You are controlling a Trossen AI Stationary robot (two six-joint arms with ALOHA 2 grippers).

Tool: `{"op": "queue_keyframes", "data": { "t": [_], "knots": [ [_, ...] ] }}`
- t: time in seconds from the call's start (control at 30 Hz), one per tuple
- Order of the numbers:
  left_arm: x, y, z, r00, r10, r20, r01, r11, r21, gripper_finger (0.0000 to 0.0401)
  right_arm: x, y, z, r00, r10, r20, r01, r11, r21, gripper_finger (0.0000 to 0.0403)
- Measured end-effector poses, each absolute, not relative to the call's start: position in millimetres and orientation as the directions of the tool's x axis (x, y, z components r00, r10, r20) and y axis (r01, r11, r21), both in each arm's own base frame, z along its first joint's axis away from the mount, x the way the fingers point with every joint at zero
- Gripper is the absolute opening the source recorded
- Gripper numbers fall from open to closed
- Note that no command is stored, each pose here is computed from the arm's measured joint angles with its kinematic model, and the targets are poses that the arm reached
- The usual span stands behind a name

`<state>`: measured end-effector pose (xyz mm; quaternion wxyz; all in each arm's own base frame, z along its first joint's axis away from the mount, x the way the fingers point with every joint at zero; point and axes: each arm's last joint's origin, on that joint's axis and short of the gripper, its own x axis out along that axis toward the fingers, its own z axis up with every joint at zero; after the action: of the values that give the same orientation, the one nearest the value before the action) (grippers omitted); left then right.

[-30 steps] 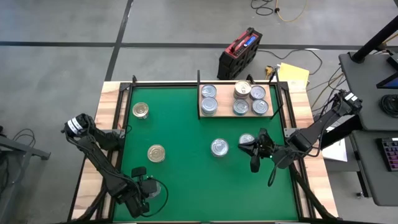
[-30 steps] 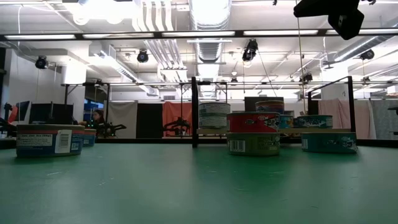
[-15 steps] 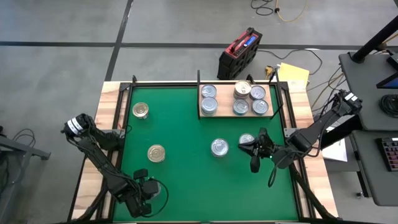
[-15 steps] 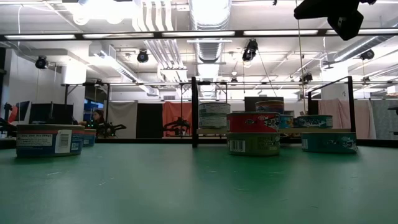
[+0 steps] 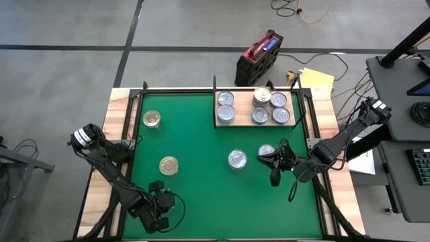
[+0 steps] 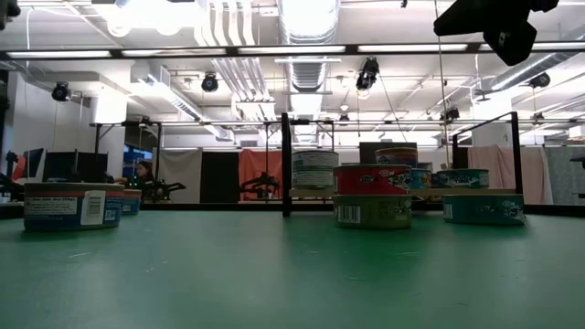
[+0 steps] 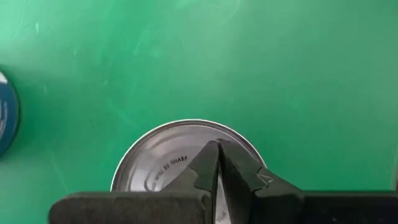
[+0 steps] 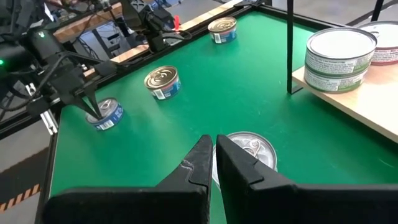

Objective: Stack canned seafood by type on shelf
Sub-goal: Stack the blue tuna can on top of the blue tuna can on the shelf

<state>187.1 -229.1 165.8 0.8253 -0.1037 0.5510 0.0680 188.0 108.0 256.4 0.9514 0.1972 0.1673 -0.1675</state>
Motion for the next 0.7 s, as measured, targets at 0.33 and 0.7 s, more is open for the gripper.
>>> {"op": "queue_keyframes", "data": {
  "t": [0.33, 0.7],
  "knots": [
    [207, -244, 153, 0.477, 0.049, -0.877, -0.183, 0.982, -0.045, 0.0001, 188, 110, 256, 0.893, -0.224, -0.391, 0.367, 0.865, 0.342, 0.0012],
    [242, -231, 144, 0.567, 0.154, -0.809, -0.146, 0.986, 0.084, 0.0001, 189, 115, 257, 0.906, -0.188, -0.379, 0.338, 0.861, 0.38, 0.0012]
  ]
}}
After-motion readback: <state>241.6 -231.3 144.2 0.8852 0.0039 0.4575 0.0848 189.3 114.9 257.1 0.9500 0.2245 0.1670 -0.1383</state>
